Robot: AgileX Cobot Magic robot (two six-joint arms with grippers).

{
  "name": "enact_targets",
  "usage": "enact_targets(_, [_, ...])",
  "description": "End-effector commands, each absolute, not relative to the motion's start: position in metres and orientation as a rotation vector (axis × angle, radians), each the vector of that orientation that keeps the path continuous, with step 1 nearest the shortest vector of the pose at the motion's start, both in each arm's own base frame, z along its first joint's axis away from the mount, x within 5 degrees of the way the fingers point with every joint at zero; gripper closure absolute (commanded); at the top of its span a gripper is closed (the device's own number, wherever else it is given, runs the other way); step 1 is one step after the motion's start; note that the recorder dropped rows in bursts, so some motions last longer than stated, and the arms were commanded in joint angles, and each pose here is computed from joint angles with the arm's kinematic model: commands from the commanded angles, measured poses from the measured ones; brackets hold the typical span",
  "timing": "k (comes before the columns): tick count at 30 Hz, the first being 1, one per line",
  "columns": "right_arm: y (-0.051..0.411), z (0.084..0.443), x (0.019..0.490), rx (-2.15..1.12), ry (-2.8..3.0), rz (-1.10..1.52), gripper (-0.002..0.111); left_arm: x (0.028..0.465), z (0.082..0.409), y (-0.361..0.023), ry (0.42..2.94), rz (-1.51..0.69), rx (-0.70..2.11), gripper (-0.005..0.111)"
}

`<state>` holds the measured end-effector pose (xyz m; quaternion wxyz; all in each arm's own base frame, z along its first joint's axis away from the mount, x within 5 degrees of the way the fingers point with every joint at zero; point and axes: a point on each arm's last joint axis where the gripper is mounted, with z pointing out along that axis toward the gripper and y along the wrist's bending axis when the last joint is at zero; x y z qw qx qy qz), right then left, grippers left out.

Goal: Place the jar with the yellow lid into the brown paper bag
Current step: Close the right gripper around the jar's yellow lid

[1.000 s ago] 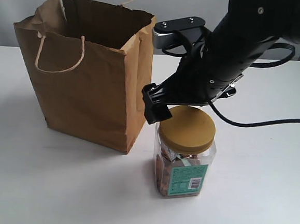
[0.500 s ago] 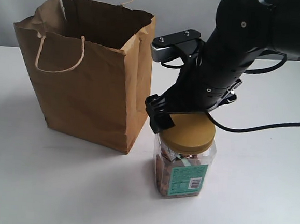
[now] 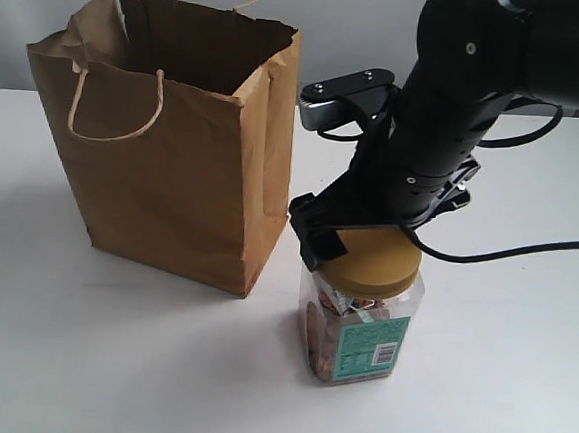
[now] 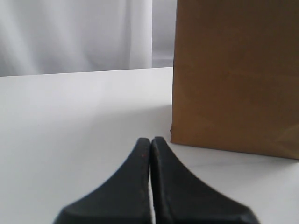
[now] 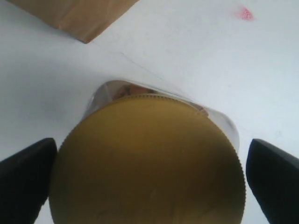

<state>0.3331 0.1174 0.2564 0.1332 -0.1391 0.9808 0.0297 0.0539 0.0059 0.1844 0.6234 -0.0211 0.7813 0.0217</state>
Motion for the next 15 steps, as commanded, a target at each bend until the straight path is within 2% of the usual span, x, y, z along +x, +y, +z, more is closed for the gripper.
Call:
enact_targets(1, [0.1181,0.2565,0.3314,-0.405,2.854,0.09,0.003,0.0542,0.1858,0.0053,1.786,0.038,-0.048,0.106])
enact_targets(6, [0.1181,0.2565,0.3314,-0.405,2.854,0.09,0.004,0.0542,0.1858,0.0053,1.786,0.038,-0.048,0.106])
enact_targets(9, [0.1181,0.2565,0.3313,-0.405,2.855,0.09,0.011,0.0542,0.1858,0.0053,1.786,0.038,-0.048,0.106])
enact_targets(13, [0.118,0.2565,0.3312,-0.398,2.858,0.09,0.04,0.0542,0.1858,0.0053,1.786,0.038,-0.048,0.106])
enact_targets(15, [0.1179,0.2568,0.3308,-0.395,2.863,0.089,0.062,0.0542,0.1858,0.0053,1.786,0.038,-0.048,0.106])
